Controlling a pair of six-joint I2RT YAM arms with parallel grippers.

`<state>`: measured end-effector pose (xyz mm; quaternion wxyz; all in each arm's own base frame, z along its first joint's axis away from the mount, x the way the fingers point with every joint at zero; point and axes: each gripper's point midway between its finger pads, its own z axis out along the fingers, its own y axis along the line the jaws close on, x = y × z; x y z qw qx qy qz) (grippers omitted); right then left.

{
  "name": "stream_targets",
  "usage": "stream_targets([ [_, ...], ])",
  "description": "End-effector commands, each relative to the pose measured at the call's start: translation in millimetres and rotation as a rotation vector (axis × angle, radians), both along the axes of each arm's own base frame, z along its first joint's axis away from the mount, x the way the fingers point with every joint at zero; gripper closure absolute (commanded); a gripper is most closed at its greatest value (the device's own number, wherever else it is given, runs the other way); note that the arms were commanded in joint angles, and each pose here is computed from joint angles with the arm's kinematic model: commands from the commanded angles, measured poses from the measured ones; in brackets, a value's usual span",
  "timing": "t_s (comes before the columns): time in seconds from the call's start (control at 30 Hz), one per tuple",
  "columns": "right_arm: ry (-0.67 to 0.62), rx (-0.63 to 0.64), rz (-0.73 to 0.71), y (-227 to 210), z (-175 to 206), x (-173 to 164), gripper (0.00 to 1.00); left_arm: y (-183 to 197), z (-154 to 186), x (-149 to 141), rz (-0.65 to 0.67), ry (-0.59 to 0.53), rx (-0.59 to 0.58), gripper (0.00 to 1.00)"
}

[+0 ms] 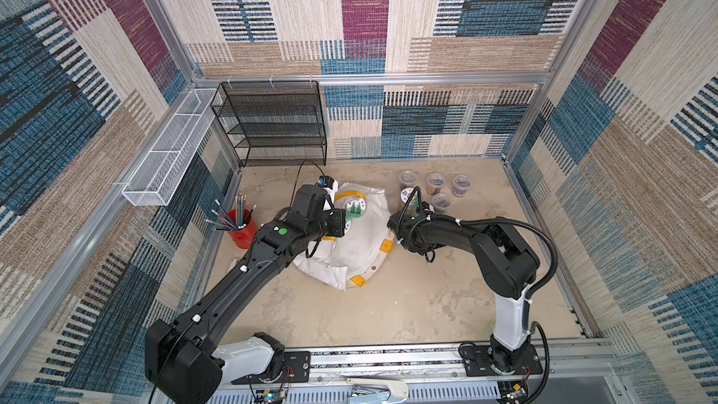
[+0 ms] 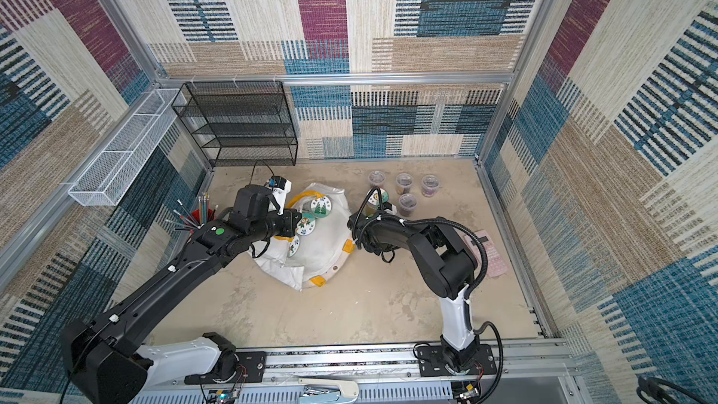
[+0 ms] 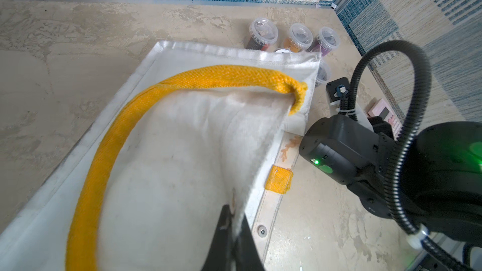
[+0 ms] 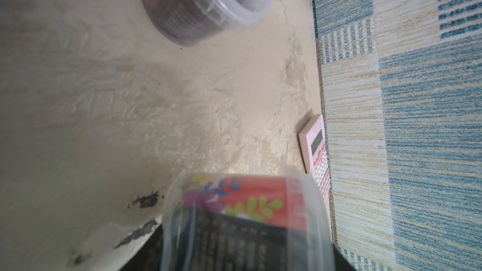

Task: Take out the seed jars from the canvas bag
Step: Place the seed jar at the center of the board.

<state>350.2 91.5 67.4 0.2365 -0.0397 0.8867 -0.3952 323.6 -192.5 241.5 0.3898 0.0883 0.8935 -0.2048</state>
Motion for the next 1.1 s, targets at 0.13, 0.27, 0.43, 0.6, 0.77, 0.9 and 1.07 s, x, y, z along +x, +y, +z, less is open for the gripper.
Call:
stream_targets([
  [0.13,0.008,0.015,0.018,7,-22,5,0.34,1,8,5,0.002,-0.036,-0.018,1.00],
  [0.27,0.039,0.034,0.017,8,-35,2,0.26,2,6,5,0.007,-0.030,-0.020,1.00],
  [0.43,0.059,0.088,0.031,16,-41,0,0.14,3,6,6,0.013,-0.029,-0.023,1.00],
  [0.6,0.042,0.217,0.058,32,-34,3,0.06,4,7,7,0.012,-0.029,-0.027,1.00],
  [0.77,0.002,0.363,0.123,62,-12,12,0.04,4,5,7,0.011,-0.023,-0.026,1.00],
  [0.9,-0.014,0.495,0.163,87,1,10,0.03,6,6,7,0.015,-0.027,-0.028,1.00],
  [1.07,-0.049,0.617,0.173,100,14,6,0.03,7,7,7,0.017,-0.030,-0.030,1.00],
])
